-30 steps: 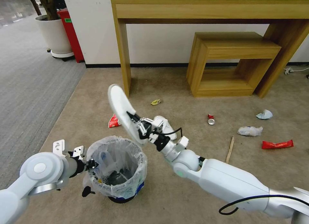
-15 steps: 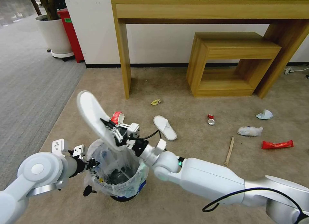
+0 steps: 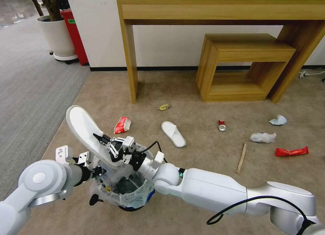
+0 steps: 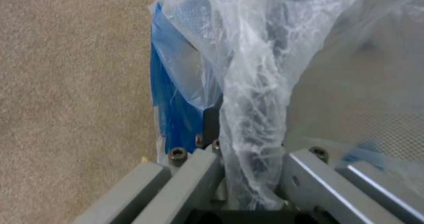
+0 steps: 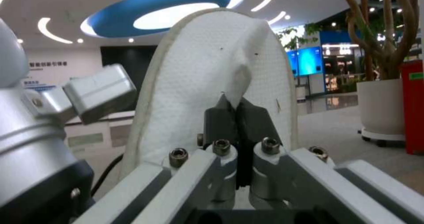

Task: Pick up the trash bin and place the garbage on the floor into it.

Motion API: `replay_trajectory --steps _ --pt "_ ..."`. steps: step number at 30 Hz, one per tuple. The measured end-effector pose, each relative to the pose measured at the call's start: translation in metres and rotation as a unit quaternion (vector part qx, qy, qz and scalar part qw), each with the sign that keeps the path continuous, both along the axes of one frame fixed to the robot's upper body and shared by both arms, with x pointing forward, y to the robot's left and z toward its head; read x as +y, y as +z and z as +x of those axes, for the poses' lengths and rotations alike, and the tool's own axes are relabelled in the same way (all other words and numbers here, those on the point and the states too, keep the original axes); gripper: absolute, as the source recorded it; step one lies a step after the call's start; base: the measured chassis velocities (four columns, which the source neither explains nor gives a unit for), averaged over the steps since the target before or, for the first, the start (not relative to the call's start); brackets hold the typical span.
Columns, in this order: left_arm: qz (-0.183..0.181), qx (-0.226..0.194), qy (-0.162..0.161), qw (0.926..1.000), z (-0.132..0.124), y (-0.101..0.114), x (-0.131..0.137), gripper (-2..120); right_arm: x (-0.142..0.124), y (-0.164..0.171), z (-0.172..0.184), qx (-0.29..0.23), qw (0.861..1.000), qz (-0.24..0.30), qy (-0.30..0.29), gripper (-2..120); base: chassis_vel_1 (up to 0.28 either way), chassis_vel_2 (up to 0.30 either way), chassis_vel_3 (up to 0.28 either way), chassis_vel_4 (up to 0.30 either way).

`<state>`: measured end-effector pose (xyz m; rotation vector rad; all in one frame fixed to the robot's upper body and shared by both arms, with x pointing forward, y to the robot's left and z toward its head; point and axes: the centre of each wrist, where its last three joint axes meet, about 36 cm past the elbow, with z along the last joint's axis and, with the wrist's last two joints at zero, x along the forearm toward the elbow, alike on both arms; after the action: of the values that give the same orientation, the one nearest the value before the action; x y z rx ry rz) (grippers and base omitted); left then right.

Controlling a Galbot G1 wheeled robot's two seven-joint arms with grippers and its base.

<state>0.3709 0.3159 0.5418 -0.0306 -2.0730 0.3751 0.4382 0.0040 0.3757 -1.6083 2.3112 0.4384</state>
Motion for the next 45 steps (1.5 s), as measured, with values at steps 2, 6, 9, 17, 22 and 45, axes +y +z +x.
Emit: replay_trajectory --steps 2,6,9,17,22,45 --pt "0.0 -0.001 -0.001 1.0 -0.001 0.001 -0.001 0 0.0 -0.002 0.0 0.0 1.0 -0.001 0.0 0 0.0 0.0 0.0 0.0" --pt "-0.002 -0.002 -0.003 1.0 -0.003 0.004 -0.002 0 -0.001 -0.009 -0.003 0.002 1.0 -0.004 0.0 0 0.0 0.0 0.0 0.0" --pt "-0.004 -0.004 -0.004 1.0 -0.003 0.007 -0.002 0 -0.001 -0.014 -0.006 0.005 1.0 -0.006 0.0 0 0.0 0.0 0.0 0.0" --pt "-0.005 -0.005 0.001 1.0 -0.002 0.01 0.002 0 -0.012 -0.023 -0.01 0.008 1.0 -0.014 -0.006 0 0.0 0.0 0.0 0.0" --pt "-0.004 -0.002 0.009 1.0 0.001 0.006 0.006 0 -0.016 -0.023 -0.011 0.008 1.0 -0.015 -0.008 0 0.0 0.0 0.0 0.0" --pt "-0.018 0.018 0.041 0.9988 0.012 0.007 0.021 0 -0.016 -0.008 -0.007 -0.004 1.0 -0.01 -0.005 0 0.0 0.0 0.0 0.0"
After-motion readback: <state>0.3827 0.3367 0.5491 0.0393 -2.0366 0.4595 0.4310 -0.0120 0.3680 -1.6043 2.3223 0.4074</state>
